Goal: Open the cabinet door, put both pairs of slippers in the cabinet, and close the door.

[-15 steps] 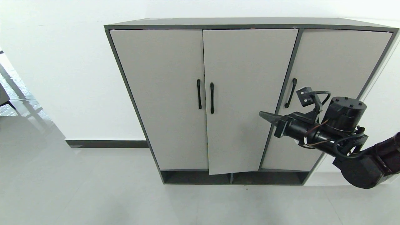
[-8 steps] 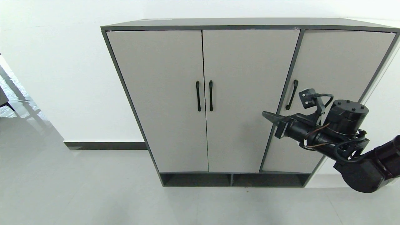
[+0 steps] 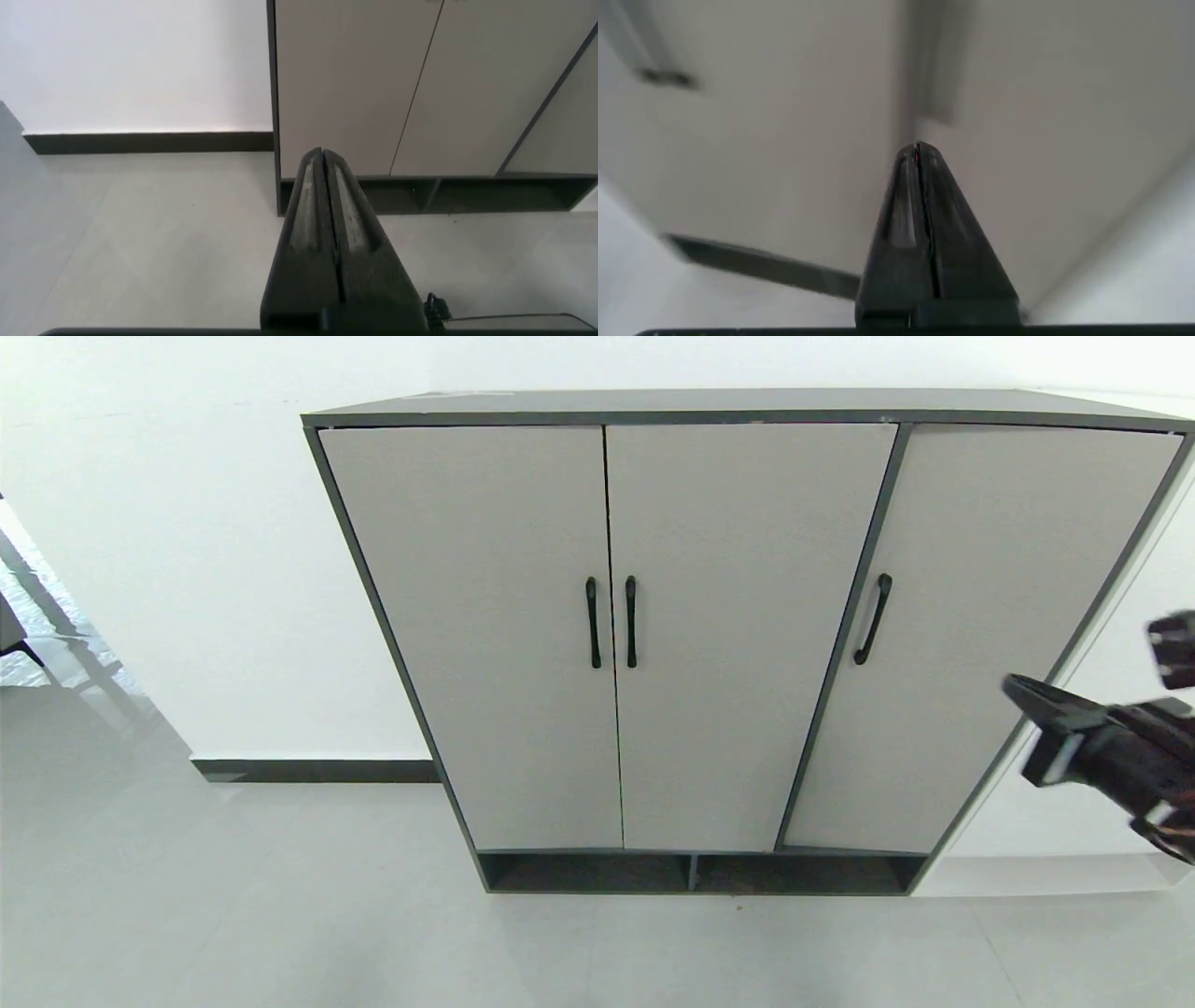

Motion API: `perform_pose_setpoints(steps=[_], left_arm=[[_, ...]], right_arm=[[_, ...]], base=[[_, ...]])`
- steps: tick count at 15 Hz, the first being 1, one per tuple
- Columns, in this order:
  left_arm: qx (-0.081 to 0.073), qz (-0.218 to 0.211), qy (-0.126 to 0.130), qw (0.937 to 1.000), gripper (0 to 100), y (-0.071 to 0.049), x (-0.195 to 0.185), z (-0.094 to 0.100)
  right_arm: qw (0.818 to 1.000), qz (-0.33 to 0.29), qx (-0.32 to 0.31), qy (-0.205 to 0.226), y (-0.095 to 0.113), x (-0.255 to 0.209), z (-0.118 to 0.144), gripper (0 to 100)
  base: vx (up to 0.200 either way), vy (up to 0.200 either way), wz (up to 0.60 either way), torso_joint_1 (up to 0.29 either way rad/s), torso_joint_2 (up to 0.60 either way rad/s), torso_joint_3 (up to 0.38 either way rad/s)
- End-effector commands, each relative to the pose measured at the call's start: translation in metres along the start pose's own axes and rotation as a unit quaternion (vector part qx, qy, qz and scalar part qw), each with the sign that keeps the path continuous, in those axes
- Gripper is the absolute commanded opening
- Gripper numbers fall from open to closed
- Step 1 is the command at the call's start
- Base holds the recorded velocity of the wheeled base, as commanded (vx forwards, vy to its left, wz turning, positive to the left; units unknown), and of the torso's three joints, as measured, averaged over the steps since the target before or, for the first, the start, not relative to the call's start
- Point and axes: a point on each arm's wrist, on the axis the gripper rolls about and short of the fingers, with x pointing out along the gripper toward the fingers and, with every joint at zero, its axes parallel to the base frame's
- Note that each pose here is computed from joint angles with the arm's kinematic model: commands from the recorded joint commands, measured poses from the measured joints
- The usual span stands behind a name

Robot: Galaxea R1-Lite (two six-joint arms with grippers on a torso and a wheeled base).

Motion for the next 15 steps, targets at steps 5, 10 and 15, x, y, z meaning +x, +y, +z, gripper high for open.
perform_pose_setpoints(steps=[5,10,15], left_arm=[[0.000,0.000,0.000,1.0000,0,0.000,0.000,0.000],[0.000,0.001,0.000,1.0000,0,0.000,0.000,0.000],[0.000,0.000,0.000,1.0000,0,0.000,0.000,0.000]], right_arm=[[0.997,-0.069,0.039,0.003,-0.012,-0.191,-0.047,0],[0.990,0.124,0.049,0.050,0.000,-0.223,-0.092,0],[0.997,0.005,0.029,0.078,0.000,-0.219,-0.093,0]], base=[[0.000,0.000,0.00,0.000,0.00,0.000],[0.000,0.000,0.00,0.000,0.00,0.000],[0.000,0.000,0.00,0.000,0.00,0.000]])
